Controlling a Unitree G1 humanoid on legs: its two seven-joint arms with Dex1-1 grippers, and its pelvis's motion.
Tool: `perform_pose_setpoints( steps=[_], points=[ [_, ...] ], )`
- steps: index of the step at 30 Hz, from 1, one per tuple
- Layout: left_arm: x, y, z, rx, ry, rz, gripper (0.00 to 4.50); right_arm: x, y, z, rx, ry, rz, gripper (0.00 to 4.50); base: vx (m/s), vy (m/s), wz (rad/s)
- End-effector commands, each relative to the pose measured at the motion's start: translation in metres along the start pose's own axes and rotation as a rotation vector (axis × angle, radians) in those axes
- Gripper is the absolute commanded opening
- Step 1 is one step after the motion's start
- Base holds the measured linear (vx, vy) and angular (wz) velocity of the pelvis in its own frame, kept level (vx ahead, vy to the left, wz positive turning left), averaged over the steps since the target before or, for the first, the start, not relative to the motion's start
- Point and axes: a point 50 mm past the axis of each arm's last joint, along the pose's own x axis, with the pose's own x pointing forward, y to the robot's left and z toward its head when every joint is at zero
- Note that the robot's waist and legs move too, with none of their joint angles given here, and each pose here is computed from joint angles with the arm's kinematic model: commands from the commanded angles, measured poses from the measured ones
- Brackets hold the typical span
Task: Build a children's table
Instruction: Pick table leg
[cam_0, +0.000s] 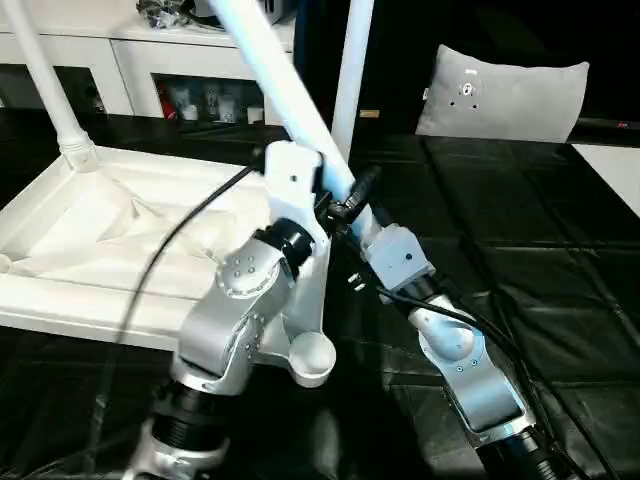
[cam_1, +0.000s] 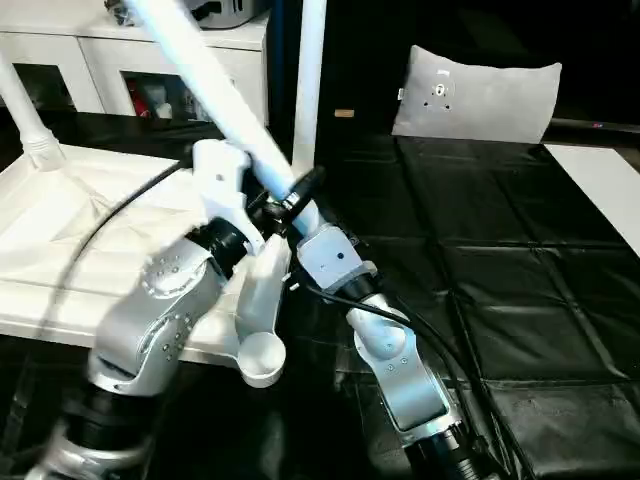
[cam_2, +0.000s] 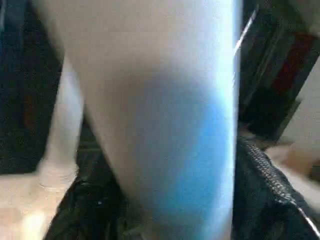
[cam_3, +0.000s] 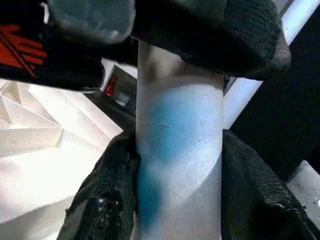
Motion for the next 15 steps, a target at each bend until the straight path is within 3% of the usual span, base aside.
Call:
perform_pose_setpoints(
  steps=[1,5,15],
  points=[
    [-0.0006,-0.0007,0.001,-0.104,-0.01,0.01,2.27,0.0034,-0.0111,0.005,-0.002,-0.03,-0.041,1.9,0.0,0.0,0.0],
    [0.0009,-0.0053,0.0041,-0.206,-0.045,0.008,2.13,0.0042,-0.0118,0.0052,0.001,-0.029,-0.045,1.9,0.0,0.0,0.0],
    [0.002,0.0008,0.0053,-0.298,-0.039,0.08,1.92,0.0052,-0.0114,0.0046,-0.003,-0.017,-0.037,1.9,0.0,0.0,0.0]
  ],
)
